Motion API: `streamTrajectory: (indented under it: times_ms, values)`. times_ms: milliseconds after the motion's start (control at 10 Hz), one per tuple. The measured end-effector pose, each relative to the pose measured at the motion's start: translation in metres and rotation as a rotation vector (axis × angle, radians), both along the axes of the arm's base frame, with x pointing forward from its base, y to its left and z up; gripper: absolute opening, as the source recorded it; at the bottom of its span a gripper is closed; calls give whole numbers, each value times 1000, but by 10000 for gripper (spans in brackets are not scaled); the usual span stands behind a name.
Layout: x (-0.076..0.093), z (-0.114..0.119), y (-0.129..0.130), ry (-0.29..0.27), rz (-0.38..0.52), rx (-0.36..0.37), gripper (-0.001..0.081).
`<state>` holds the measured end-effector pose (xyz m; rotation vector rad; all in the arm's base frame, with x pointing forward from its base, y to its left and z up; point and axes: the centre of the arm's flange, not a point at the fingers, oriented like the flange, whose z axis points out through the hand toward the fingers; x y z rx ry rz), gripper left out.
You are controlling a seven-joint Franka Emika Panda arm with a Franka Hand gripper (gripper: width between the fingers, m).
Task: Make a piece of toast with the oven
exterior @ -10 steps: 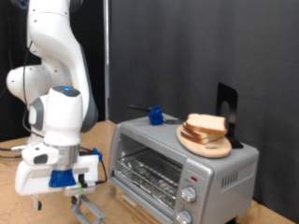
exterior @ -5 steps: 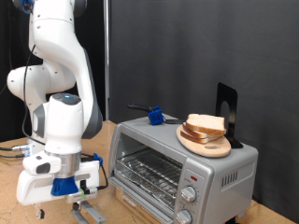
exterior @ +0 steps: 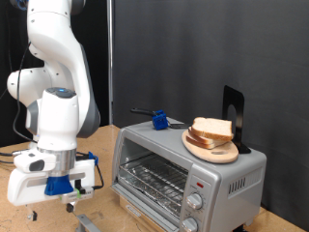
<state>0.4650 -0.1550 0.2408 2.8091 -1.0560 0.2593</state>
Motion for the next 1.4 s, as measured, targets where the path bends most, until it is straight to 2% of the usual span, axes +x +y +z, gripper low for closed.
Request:
streamTrajectory:
  times_ms: [200,400,500,600,800,1000,1200,1400]
  values:
    - [-1,21,-14,14,7,24,682]
    - [-5,43,-22,-5,35,98,682]
    - [-5,41,-21,4,27,81,682]
    - [-5,41,-20,4,22,121,682]
    - [-5,65,-21,-17,58,301,682]
    - [-4,99,-24,-64,85,486,682]
    - [0,133,-26,-128,78,576,682]
    - [1,159,-25,-163,75,603,682]
